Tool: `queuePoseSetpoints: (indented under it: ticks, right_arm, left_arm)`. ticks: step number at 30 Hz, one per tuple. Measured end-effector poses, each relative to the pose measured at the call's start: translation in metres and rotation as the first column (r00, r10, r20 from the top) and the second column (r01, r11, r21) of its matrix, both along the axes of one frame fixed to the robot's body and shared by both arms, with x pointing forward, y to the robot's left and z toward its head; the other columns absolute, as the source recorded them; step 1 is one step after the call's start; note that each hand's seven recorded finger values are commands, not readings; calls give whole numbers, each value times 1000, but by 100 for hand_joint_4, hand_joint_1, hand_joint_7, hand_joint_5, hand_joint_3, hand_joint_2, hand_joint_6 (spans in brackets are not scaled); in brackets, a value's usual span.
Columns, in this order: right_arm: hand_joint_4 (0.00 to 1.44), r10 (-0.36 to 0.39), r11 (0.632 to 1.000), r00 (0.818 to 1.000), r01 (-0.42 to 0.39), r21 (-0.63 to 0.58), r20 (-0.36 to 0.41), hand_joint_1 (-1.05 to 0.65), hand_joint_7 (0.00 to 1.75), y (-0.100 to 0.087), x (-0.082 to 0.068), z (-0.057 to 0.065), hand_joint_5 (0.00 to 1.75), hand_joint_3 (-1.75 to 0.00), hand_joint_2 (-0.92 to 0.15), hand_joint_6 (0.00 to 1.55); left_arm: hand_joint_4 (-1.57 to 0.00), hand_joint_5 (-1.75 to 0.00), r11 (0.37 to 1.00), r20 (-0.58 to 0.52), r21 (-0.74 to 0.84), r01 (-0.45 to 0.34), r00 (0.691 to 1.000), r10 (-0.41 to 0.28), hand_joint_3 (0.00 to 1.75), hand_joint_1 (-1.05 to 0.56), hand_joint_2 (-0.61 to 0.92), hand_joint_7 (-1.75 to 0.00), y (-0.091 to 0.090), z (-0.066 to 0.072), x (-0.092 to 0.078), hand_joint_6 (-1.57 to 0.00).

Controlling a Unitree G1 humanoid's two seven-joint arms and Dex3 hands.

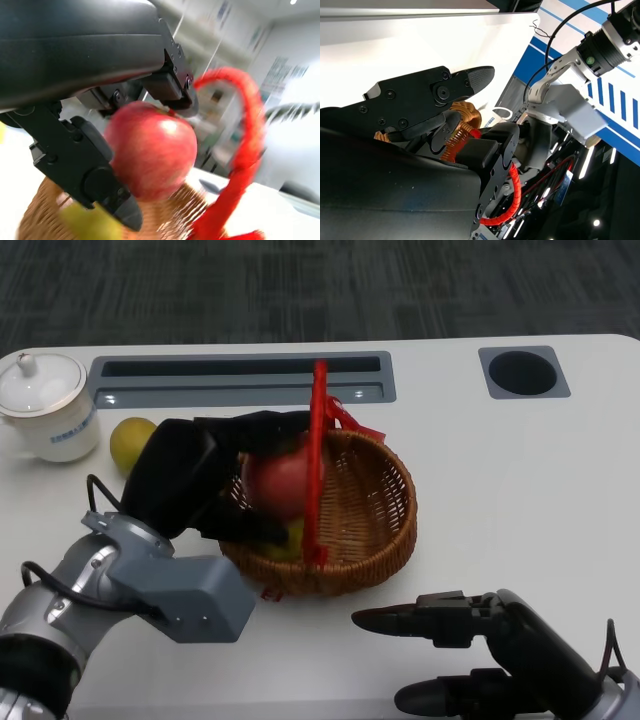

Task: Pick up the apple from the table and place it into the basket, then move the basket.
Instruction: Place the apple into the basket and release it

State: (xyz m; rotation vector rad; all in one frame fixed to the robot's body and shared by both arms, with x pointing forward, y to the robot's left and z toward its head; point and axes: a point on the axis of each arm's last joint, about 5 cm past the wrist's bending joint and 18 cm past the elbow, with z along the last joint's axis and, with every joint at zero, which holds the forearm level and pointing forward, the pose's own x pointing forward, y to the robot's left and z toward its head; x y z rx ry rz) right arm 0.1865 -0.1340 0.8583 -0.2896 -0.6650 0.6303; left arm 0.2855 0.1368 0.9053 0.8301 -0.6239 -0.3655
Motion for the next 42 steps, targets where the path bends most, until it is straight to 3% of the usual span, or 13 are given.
queuePoseSetpoints:
  ticks: [5, 11, 19, 25, 30, 42]
  right_arm:
    - [82, -8, 1000, 1000, 8, 1, -5, -47, 0, -1, -1, 0, 0, -1, -92, 72]
    - [82, -10, 1000, 1000, 10, 2, 6, -47, 0, -1, -1, 2, 0, 0, -91, 73]
    - [82, -31, 1000, 997, 31, -3, 71, -47, 0, -10, 6, 11, 1, -1, -92, 72]
    - [80, -24, 998, 980, 33, -44, 196, -51, 0, -22, 16, 33, 0, -4, -92, 69]
    - [80, -24, 996, 970, 45, -82, 240, -52, 0, -28, 25, 45, 0, -2, -92, 70]
    - [80, 34, 980, 951, 28, -195, 307, -52, 0, -27, 56, 65, 1, -1, -90, 70]
  left_arm:
    - [-19, 0, 997, -58, 75, 16, 998, -12, 0, -86, 69, 0, 2, 3, 7, -8]
    - [-19, -1, 994, -65, 105, 18, 998, -12, 0, -88, 70, -1, 6, 5, 8, -6]
    - [-32, -5, 996, 2, 81, 41, 999, -41, 0, -74, 70, -3, 15, 16, -2, -21]
    - [-52, -7, 990, -11, -91, 110, 994, -111, 1, -55, 72, -6, 30, 7, -25, -46]
    - [-70, -9, 967, -32, -207, 146, 987, -156, 0, -52, 69, -6, 47, 1, -45, -62]
    - [-90, -6, 935, -76, -341, 97, 989, -130, 0, -51, 70, -5, 72, -15, -72, -79]
